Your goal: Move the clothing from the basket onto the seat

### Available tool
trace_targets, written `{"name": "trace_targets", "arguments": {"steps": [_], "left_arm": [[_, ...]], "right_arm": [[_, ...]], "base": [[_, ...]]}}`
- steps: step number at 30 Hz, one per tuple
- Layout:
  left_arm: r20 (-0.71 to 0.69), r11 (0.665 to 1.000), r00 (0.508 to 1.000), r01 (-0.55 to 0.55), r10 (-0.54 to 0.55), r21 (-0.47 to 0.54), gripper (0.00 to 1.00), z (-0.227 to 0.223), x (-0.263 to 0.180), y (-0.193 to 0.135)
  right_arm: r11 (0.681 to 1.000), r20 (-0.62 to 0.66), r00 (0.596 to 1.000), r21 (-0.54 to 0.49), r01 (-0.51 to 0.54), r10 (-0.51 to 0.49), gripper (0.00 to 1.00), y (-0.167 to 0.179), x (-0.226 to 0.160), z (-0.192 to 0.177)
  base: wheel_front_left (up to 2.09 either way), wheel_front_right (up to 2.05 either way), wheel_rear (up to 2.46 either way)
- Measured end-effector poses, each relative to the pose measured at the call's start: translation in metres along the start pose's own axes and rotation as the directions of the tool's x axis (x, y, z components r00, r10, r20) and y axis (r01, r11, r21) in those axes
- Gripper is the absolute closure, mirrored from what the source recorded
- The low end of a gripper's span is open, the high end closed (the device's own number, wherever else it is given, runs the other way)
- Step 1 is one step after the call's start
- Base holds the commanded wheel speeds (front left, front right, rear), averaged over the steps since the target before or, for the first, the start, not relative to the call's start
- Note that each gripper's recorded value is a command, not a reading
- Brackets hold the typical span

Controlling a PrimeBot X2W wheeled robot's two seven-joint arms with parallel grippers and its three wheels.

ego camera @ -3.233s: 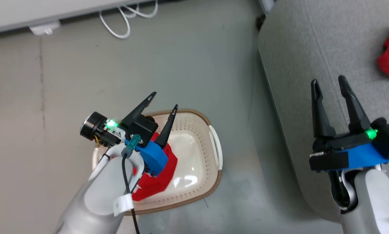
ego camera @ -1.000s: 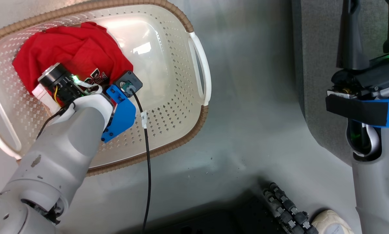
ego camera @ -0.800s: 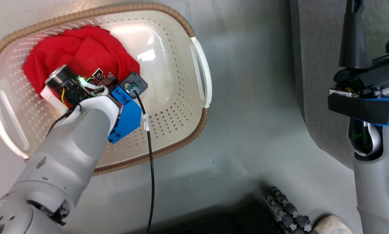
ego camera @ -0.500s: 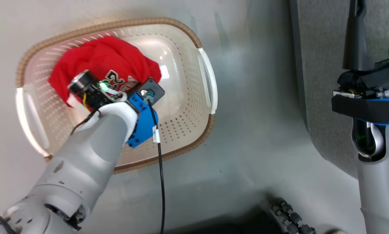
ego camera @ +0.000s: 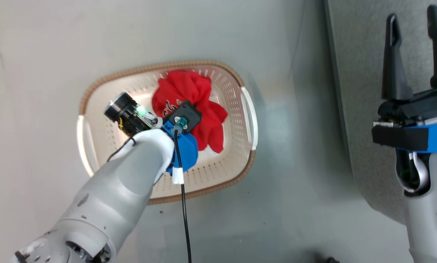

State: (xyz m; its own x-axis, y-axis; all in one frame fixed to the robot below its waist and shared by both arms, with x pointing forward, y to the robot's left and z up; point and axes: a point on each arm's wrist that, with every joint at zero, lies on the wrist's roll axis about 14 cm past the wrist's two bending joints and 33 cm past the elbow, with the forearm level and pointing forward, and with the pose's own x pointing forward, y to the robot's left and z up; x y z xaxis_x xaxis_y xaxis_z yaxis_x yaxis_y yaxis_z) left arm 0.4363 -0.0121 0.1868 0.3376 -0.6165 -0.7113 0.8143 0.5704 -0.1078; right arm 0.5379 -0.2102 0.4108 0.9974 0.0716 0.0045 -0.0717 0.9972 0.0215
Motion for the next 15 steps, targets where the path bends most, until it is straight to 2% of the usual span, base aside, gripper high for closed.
{"name": "trace_targets", "arguments": {"steps": [8, 15], "left_arm": [[0.175, 0.997, 0.982, -0.057, 0.065, -0.051, 1.00, 0.063, -0.034, 0.001], [0.320, 0.993, 0.940, -0.103, 0.116, -0.058, 1.00, 0.118, -0.068, -0.004]], "right_arm": [[1.000, 0.037, 0.999, 0.006, 0.000, 0.000, 0.00, 0.004, -0.018, 0.033], [1.000, 0.065, 0.998, 0.003, 0.001, -0.001, 0.00, 0.006, -0.038, 0.059]], "base": [[0.00, 0.00, 0.00], [0.00, 0.00, 0.00]]}}
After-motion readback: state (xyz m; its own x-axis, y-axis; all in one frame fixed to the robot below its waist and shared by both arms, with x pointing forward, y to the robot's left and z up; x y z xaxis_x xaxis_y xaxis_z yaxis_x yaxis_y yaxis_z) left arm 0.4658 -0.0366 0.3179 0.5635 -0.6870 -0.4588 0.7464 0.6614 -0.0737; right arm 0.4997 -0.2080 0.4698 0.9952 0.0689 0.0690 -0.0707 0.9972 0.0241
